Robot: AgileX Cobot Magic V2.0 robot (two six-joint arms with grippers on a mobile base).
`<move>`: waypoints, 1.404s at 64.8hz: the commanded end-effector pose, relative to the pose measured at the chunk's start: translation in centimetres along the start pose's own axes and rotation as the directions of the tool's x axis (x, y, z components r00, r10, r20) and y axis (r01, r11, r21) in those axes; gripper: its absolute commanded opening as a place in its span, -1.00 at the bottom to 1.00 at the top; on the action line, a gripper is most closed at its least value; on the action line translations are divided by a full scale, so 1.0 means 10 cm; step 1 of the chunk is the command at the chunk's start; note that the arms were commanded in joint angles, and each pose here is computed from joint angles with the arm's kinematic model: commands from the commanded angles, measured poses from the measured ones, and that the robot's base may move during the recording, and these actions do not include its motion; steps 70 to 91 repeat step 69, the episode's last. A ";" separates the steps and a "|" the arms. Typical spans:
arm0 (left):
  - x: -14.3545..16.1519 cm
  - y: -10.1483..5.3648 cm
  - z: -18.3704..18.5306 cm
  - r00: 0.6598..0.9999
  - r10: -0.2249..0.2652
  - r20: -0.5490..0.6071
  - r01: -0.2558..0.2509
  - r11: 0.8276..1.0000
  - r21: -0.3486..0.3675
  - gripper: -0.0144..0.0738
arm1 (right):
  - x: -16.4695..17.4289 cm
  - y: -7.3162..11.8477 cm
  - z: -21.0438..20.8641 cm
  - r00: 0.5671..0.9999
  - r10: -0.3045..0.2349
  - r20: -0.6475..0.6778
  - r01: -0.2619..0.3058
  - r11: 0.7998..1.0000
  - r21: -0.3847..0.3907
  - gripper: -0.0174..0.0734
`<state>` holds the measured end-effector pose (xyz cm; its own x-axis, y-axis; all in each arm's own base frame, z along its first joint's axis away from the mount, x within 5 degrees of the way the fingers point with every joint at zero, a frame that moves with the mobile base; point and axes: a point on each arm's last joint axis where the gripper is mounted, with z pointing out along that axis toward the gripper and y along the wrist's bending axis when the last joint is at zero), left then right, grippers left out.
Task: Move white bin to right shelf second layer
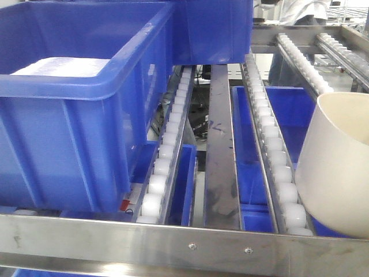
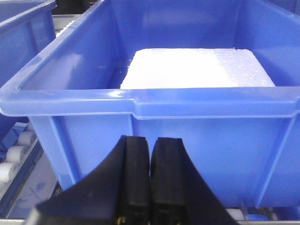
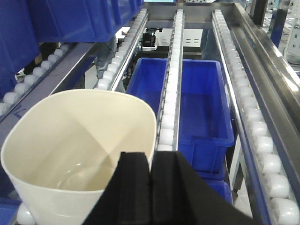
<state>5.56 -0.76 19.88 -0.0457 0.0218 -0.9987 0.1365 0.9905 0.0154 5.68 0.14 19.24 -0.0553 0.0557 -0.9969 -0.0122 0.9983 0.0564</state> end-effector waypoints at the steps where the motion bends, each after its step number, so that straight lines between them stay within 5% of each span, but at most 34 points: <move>1: 0.04 0.00 0.01 0.998 -0.003 0.066 0.003 1.000 0.000 -0.48 | -0.15 0.00 -0.03 0.991 -0.014 0.133 0.012 1.000 0.011 -0.50; 91: 0.04 0.00 0.01 0.998 -0.003 0.066 0.003 1.000 0.000 -0.48 | -0.15 0.00 -0.03 0.992 -0.014 0.127 0.012 1.000 0.011 -0.50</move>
